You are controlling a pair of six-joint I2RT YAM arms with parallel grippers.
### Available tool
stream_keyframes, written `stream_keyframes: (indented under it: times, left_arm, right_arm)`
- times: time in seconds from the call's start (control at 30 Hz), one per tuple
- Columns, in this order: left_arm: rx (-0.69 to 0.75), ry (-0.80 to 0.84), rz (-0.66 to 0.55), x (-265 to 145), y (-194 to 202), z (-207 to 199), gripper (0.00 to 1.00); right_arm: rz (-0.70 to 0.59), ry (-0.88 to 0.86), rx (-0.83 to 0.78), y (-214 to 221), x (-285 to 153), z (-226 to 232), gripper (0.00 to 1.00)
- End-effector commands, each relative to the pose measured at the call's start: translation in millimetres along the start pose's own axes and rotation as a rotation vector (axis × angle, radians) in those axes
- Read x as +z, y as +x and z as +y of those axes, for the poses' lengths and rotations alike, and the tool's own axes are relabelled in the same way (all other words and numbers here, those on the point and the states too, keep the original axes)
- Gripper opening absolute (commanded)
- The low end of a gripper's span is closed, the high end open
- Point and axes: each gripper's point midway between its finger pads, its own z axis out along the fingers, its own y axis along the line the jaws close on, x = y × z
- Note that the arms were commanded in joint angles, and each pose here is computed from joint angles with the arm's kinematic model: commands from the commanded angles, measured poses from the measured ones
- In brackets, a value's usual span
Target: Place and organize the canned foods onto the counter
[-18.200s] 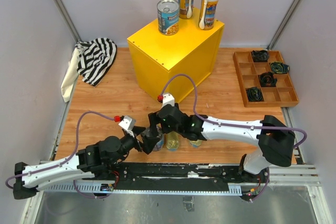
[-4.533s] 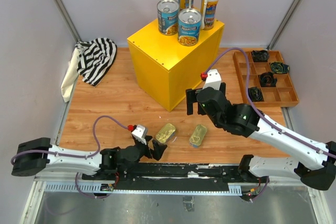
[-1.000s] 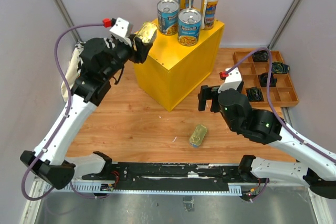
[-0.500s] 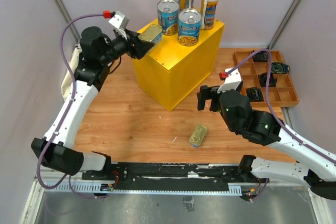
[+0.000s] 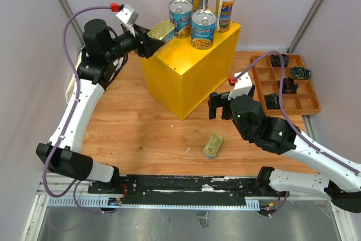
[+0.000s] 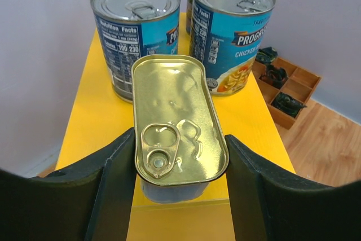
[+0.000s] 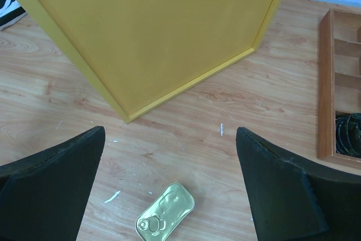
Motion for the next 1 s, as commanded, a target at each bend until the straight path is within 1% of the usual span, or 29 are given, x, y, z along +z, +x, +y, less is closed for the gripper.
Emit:
stream_keyframes:
  times: [0.0, 0.23, 0.6, 0.97]
  left_arm:
    - [0.058, 0.019, -0.019, -5, -10, 2, 0.0]
    - [0.044, 0.011, 0.0, -7, 1, 15, 0.0]
    - [0.021, -0.008, 0.045, 0, 28, 29, 0.0]
    - [0.007, -0.012, 0.077, 6, 41, 36, 0.0]
  right_arm:
    - [-0.023, -0.037, -0.001, -16, -7, 7, 1.0]
    - [-0.011, -0.04, -0.015, -20, -8, 9, 1.0]
    - [0.006, -0.047, -0.031, -21, -2, 17, 1.0]
    - [0.01, -0.046, -0.036, -22, 0, 20, 1.0]
